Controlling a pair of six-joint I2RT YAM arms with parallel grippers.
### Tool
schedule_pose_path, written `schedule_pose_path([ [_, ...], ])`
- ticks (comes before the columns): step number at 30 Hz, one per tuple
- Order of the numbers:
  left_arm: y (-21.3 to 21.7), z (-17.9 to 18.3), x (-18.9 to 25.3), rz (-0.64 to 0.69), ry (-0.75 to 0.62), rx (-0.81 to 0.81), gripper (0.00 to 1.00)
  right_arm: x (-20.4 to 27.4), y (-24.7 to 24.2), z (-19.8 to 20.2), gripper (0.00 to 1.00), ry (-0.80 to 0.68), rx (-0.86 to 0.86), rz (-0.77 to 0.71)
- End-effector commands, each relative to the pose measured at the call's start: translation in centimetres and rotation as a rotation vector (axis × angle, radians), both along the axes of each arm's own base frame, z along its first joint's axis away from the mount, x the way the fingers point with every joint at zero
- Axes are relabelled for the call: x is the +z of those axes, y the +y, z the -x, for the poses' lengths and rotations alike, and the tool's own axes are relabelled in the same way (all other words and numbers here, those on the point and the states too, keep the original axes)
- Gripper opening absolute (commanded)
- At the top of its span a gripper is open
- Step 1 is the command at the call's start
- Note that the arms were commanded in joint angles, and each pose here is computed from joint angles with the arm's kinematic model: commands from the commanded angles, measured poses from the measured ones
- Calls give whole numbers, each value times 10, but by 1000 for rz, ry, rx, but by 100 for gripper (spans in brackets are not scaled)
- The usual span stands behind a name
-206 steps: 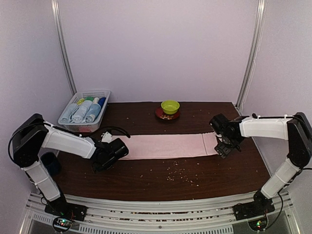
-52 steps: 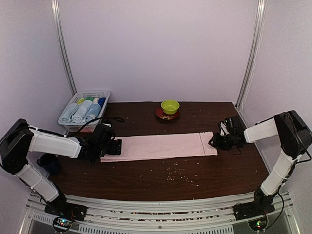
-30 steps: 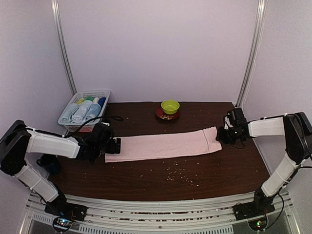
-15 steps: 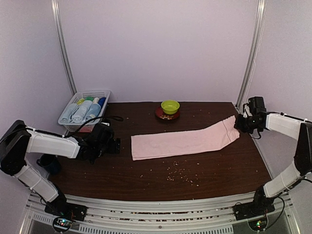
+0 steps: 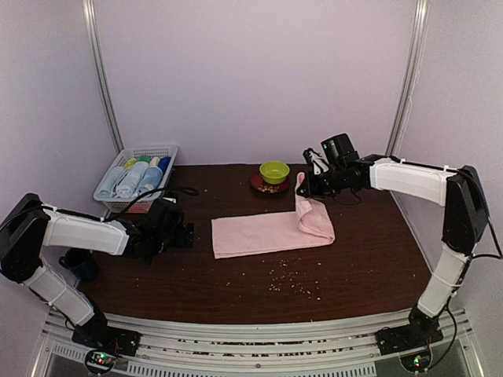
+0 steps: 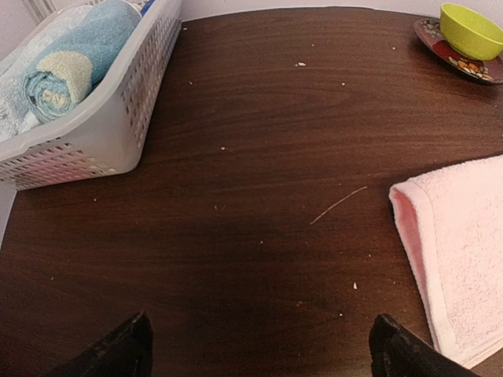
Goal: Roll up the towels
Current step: Fold the towel at the center of the board.
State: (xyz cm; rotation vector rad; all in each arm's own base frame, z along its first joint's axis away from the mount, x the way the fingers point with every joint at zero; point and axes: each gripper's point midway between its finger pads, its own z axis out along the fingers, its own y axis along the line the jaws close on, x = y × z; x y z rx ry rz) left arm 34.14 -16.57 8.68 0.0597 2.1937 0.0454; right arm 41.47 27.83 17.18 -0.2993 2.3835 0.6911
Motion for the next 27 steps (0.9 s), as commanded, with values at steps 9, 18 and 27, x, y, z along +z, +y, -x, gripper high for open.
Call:
schedule_pose_path([
  [9,2,-3,8,-2,-25,13,98,-16,109,15,0,41,194,-50],
  [18,3,-3,9,-2,-27,15,98,-18,147,22,0,46,251,-85],
  [27,3,-2,8,-4,-25,15,98,-29,160,31,0,70,286,-70],
])
